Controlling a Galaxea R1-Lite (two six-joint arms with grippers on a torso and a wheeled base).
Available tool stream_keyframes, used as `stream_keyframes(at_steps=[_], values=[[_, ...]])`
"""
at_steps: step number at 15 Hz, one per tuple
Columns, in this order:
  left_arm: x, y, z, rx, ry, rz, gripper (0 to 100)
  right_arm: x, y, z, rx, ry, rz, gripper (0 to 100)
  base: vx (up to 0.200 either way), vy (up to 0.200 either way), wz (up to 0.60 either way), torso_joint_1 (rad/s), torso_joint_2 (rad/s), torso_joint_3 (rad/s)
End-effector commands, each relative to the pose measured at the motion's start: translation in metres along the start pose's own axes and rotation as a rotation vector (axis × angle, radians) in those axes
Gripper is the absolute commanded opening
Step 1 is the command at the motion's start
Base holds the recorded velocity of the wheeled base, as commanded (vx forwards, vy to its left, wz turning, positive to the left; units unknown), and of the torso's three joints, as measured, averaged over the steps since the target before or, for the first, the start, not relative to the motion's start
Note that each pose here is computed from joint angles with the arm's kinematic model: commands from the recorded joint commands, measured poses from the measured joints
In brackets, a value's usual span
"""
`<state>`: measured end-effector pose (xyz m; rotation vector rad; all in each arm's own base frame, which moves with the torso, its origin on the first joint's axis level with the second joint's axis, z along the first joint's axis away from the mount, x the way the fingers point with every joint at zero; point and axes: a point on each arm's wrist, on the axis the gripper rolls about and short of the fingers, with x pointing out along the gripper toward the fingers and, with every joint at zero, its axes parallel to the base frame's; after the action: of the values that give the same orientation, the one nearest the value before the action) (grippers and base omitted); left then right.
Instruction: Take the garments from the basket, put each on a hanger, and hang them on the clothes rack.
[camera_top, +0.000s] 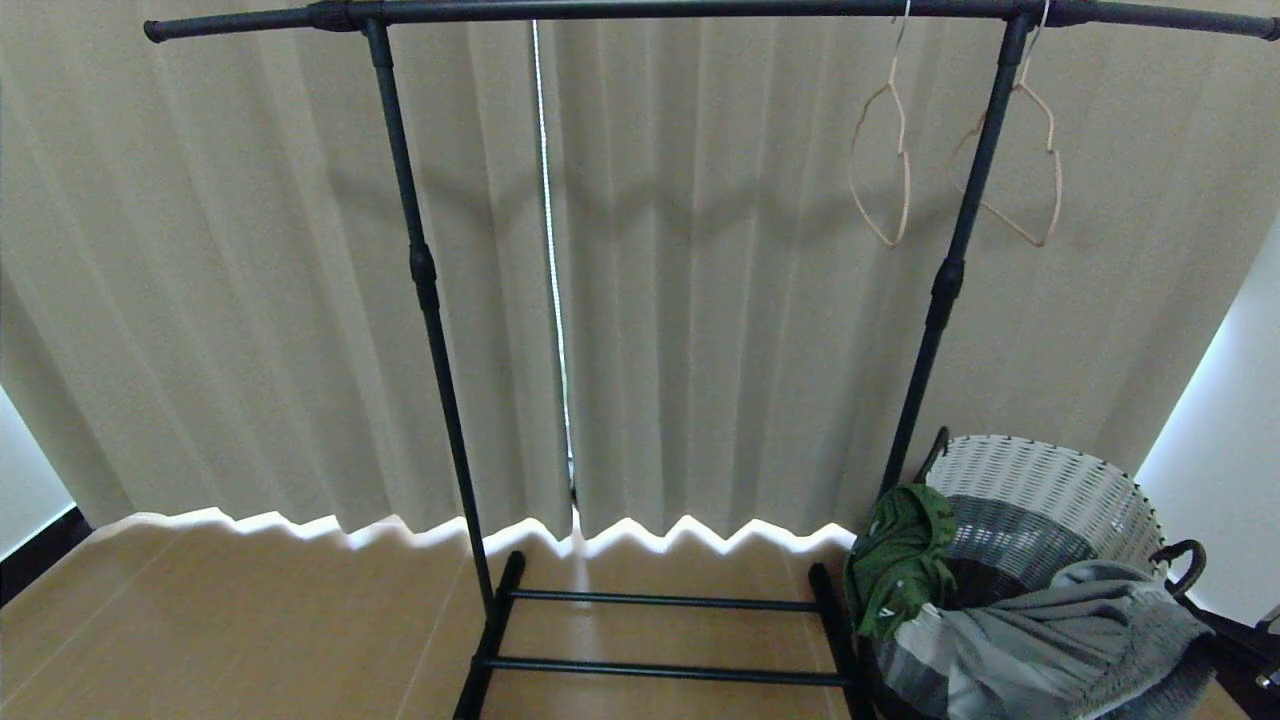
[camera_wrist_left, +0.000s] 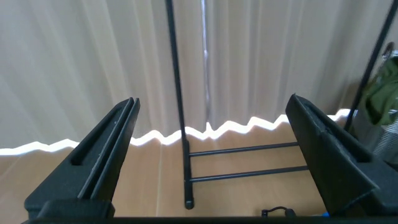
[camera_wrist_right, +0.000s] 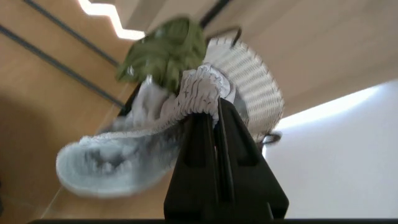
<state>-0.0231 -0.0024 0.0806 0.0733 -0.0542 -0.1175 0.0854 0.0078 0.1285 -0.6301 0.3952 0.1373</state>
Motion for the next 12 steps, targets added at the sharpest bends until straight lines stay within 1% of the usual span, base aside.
stream_keyframes(at_steps=[1, 4, 6, 8, 9, 10, 11, 12], values=[[0.0, 0.0, 0.0, 0.001, -0.001, -0.002, 100, 0.0, -0.001, 0.002, -0.003, -0.013, 0.003, 0, 0.0, 0.0, 0.0, 0.0, 0.0, 0.0], [0.0, 0.0, 0.0, 0.005, 0.0, 0.007, 100, -0.001, -0.001, 0.014, -0.026, -0.078, 0.038, 0, 0.0, 0.0, 0.0, 0.0, 0.0, 0.0], [0.0, 0.001, 0.0, 0.001, 0.002, 0.036, 100, -0.003, 0.001, 0.021, -0.047, -0.126, 0.074, 0, 0.0, 0.0, 0.0, 0.0, 0.0, 0.0], [0.0, 0.001, 0.0, 0.003, 0.002, 0.032, 100, -0.005, 0.004, 0.029, -0.072, -0.18, 0.123, 0, 0.0, 0.0, 0.0, 0.0, 0.0, 0.0], [0.0, 0.001, 0.0, 0.008, 0.002, 0.029, 100, -0.005, 0.002, 0.033, -0.072, -0.193, 0.12, 0, 0.0, 0.0, 0.0, 0.0, 0.0, 0.0], [0.0, 0.001, 0.0, 0.018, 0.001, 0.026, 100, -0.005, 0.001, 0.036, -0.071, -0.201, 0.118, 0, 0.0, 0.0, 0.0, 0.0, 0.0, 0.0], [0.0, 0.0, 0.0, 0.065, -0.004, -0.021, 100, -0.005, -0.001, 0.041, -0.064, -0.215, 0.113, 0, 0.0, 0.0, 0.0, 0.0, 0.0, 0.0], [-0.001, -0.002, 0.004, 0.117, -0.024, -0.087, 100, -0.005, -0.002, 0.043, -0.05, -0.225, 0.115, 0, 0.0, 0.0, 0.0, 0.0, 0.0, 0.0]])
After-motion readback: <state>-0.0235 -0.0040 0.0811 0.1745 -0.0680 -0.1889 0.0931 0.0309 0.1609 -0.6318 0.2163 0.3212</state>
